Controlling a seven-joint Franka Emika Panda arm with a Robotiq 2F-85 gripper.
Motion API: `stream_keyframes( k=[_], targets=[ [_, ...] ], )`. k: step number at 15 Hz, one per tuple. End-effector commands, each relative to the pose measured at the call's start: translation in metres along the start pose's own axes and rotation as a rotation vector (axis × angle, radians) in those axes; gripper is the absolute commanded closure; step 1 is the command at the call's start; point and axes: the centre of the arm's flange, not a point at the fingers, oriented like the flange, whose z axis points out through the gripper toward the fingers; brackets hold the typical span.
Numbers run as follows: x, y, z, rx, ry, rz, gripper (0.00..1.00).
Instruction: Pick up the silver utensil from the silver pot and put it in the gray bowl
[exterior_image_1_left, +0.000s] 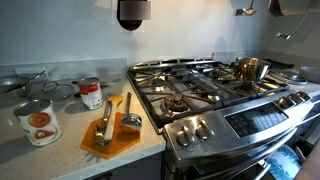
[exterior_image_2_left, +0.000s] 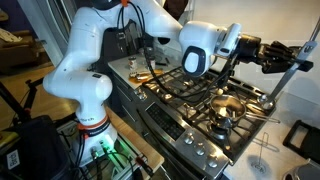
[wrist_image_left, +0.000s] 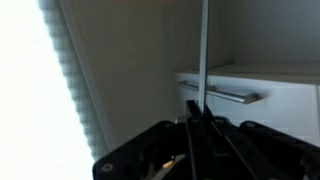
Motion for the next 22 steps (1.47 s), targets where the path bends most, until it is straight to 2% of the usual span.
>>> stream_keyframes(
  k=[1,7,8,11,16,17,22],
  targets=[
    [0.019,0.033,0.021,-0.143,0.106,0.042,0.99],
    [0.024,0.103,0.073,-0.358,0.244,0.053,0.99],
    [0.025,0.106,0.048,-0.302,0.190,0.050,0.96],
    [0.023,0.122,0.064,-0.349,0.225,0.031,0.96],
    [0.022,0.115,0.065,-0.339,0.233,0.027,0.96],
    [0.022,0.115,0.065,-0.339,0.233,0.028,0.99],
    [0.021,0.119,0.081,-0.404,0.323,0.055,0.99]
  ],
)
